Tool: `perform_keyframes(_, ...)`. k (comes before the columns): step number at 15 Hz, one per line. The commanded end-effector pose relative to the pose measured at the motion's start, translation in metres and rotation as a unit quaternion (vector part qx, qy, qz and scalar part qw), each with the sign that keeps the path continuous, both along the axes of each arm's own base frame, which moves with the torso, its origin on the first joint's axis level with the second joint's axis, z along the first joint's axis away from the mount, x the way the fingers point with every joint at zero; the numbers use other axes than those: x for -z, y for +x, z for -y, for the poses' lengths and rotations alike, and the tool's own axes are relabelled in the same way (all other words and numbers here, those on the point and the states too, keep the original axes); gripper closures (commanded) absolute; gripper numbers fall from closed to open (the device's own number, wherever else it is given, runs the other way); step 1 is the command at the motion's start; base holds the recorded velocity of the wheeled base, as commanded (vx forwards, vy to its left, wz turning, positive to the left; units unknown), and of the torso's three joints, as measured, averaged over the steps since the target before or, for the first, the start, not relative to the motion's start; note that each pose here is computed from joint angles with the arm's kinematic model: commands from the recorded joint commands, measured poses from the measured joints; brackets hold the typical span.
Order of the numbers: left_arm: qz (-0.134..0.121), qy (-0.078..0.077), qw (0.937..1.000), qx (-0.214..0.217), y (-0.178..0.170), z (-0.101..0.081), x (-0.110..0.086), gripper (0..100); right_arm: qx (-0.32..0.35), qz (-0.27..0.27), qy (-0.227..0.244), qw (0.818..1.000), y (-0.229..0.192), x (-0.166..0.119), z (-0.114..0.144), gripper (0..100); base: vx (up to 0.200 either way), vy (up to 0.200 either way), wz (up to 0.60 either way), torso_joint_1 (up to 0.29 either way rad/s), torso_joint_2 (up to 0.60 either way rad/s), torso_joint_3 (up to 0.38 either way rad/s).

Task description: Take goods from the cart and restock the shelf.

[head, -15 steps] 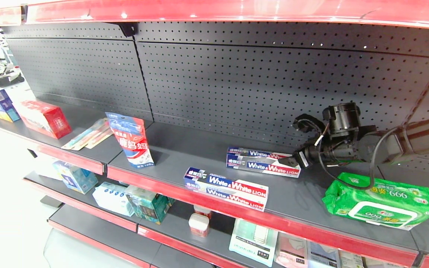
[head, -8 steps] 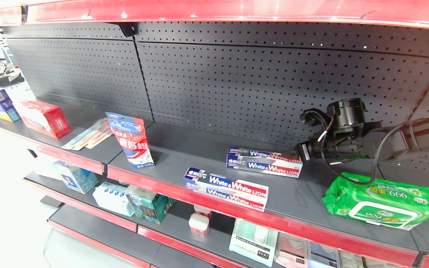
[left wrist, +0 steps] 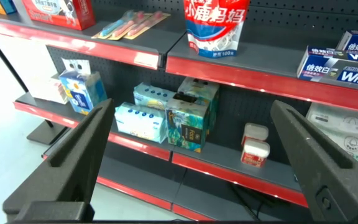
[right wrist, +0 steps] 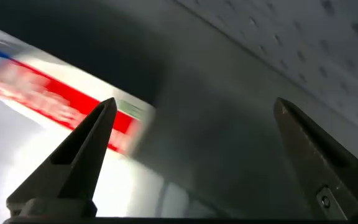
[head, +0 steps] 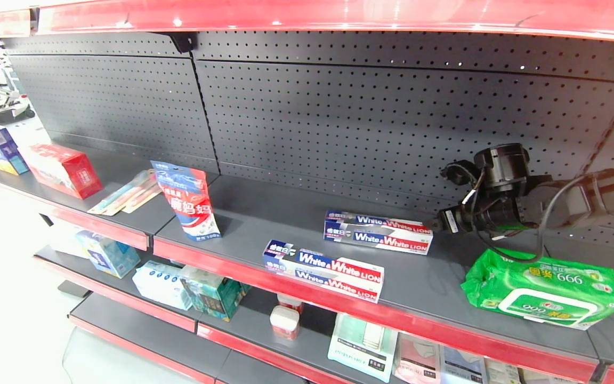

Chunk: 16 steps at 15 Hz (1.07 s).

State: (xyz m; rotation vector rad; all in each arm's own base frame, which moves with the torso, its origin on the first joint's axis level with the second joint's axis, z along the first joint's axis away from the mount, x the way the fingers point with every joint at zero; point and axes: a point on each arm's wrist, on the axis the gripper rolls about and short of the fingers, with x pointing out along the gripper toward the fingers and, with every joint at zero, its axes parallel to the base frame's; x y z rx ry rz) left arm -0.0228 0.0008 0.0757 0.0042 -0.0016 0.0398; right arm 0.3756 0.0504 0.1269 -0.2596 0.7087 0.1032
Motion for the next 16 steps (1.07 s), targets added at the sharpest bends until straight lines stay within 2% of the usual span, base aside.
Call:
perform_keyframes(1,0.0,0.0,1.0,-0.001,0.0,0.0,0.0,0,0.009,0.0,-0.002,1.0,0.001,0.0,0.006,0,0.0,0.0,0.0,0.0,0.0,0.0)
perform_keyframes(7,0.0,0.0,1.0,-0.001,0.0,0.0,0.0,0,0.017,0.019,0.003,1.0,0.009,-0.008,0.009,0,0.0,0.0,0.0,0.0,0.0,0.0)
perform_keyframes(10,0.0,0.0,1.0,0.0,0.0,0.0,0.0,0,0.046,0.009,-0.019,0.999,0.008,-0.002,0.02,0,0.0,0.0,0.0,0.0,0.0,0.0)
perform_keyframes(16,0.0,0.0,1.0,0.0,0.0,0.0,0.0,0,0.044,-0.011,-0.041,0.998,0.004,0.008,0.028,0,0.0,0.0,0.0,0.0,0.0,0.0)
